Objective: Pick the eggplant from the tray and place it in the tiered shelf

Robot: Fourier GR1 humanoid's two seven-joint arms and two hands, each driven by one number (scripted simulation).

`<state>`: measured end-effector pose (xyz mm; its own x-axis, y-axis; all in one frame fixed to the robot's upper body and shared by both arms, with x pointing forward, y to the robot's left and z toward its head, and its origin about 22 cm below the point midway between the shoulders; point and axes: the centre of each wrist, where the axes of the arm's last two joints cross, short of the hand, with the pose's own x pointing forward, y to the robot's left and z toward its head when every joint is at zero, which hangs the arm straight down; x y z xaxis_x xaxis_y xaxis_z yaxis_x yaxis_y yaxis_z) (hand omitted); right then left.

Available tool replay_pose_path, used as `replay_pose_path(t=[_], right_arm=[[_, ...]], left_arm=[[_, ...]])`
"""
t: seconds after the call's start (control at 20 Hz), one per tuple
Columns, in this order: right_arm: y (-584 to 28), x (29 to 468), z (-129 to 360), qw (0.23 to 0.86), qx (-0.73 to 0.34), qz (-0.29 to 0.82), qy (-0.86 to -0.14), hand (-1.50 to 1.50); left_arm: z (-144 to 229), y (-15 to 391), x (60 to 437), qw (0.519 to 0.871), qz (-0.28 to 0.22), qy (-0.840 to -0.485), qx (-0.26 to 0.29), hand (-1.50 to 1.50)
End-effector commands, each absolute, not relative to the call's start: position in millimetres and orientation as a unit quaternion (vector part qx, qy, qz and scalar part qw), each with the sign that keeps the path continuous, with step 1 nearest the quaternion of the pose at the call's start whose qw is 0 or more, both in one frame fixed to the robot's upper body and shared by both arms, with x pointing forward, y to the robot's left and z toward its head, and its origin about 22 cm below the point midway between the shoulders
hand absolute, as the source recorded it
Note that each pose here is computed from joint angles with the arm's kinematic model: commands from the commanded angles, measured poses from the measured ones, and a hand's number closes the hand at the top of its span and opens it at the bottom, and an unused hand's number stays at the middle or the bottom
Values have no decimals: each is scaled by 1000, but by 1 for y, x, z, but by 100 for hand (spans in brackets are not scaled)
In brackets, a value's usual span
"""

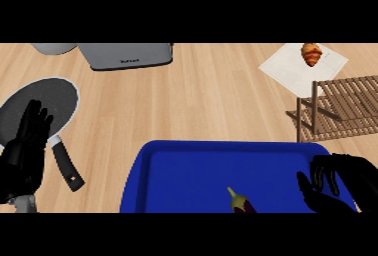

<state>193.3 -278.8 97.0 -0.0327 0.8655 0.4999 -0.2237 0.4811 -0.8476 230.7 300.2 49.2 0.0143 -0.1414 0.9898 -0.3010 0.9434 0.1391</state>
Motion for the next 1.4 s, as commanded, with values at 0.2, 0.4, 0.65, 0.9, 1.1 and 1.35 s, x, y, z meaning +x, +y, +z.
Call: replay_pose_path(t=[0.2, 0.4, 0.65, 0.9, 1.1, 1.35], right_arm=[[-316, 180, 175, 627, -333, 279, -647, 150], [-344, 185, 220, 617, -381, 246, -643, 150], [-386, 171, 237, 621, -401, 211, -639, 150], [-450, 152, 244, 627, -428, 163, -630, 150], [-466, 153, 228, 636, -432, 140, -624, 150], [-495, 175, 238, 624, -441, 107, -636, 150]], left_arm=[[45, 304, 229, 701, 67, -690, 167, 0], [58, 300, 227, 692, 56, -701, 160, 0], [53, 297, 228, 690, 52, -706, 147, 0], [59, 277, 233, 688, 35, -715, 123, 0], [63, 264, 253, 683, 21, -720, 119, 0], [71, 274, 252, 690, 15, -717, 94, 0]])
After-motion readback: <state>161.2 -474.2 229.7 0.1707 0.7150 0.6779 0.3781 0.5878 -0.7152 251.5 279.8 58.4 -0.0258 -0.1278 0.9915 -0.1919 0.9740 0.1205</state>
